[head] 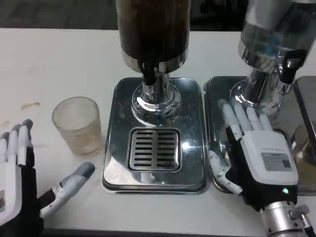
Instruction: Grasp the cup under the faucet to collect the drink, then remove the cup.
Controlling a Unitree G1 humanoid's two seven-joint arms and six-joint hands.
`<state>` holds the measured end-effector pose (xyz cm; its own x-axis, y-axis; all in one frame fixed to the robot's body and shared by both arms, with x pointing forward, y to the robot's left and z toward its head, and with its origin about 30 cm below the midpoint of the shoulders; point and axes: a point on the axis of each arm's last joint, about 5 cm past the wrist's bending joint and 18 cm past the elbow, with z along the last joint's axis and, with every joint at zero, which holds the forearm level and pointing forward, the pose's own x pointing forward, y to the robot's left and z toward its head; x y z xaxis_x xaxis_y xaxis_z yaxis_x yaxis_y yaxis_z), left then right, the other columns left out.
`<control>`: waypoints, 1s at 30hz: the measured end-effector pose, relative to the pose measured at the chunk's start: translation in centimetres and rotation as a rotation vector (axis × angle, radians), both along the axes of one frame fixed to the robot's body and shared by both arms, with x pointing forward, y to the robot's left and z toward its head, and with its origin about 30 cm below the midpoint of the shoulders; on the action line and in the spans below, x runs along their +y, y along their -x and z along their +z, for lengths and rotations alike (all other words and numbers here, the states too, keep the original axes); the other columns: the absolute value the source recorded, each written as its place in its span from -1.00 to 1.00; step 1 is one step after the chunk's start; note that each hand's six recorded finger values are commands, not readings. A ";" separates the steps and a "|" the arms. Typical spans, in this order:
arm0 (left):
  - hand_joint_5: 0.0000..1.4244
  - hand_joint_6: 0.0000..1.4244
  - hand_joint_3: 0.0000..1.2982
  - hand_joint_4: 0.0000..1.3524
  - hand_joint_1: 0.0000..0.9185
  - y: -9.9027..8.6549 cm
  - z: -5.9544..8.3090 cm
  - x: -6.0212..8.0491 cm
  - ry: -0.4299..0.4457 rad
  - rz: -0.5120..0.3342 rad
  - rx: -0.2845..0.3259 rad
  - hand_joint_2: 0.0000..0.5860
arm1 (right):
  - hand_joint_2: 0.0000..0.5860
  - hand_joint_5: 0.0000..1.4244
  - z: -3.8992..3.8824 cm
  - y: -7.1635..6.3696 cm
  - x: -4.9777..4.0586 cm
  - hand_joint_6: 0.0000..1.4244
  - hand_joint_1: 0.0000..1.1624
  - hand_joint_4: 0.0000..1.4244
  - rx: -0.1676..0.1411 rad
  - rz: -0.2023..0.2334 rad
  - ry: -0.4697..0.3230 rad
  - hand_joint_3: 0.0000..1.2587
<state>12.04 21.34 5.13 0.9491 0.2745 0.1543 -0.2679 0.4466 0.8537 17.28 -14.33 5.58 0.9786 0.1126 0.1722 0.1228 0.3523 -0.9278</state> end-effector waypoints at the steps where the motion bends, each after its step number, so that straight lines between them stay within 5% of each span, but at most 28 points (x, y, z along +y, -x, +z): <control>1: -1.00 -1.00 -1.00 -1.00 -1.00 -0.1 0.1 0.1 0.011 -0.011 -0.014 -1.00 | 0.91 -1.00 0.00 0.0 0.04 -1.00 -0.70 -1.00 0.000 0.001 0.000 -0.98; 11: -1.00 -1.00 -1.00 -1.00 -1.00 -3.0 1.5 1.2 0.015 -0.067 -0.133 -1.00 | 0.91 -1.00 0.33 0.2 0.37 -1.00 -0.69 -1.00 -0.011 0.004 -0.002 -0.98; 30: -1.00 -1.00 -1.00 -1.00 -1.00 -5.0 -2.2 2.7 0.161 -0.059 -0.081 -1.00 | 0.91 -1.00 0.67 0.6 0.05 -1.00 -0.69 -1.00 -0.011 0.001 0.014 -0.99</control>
<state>17.01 24.01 2.92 0.9506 0.2459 0.1894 -0.3020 0.5924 0.7469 16.71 -14.28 6.26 0.9765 0.1162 0.1815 0.1327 0.3391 -0.9313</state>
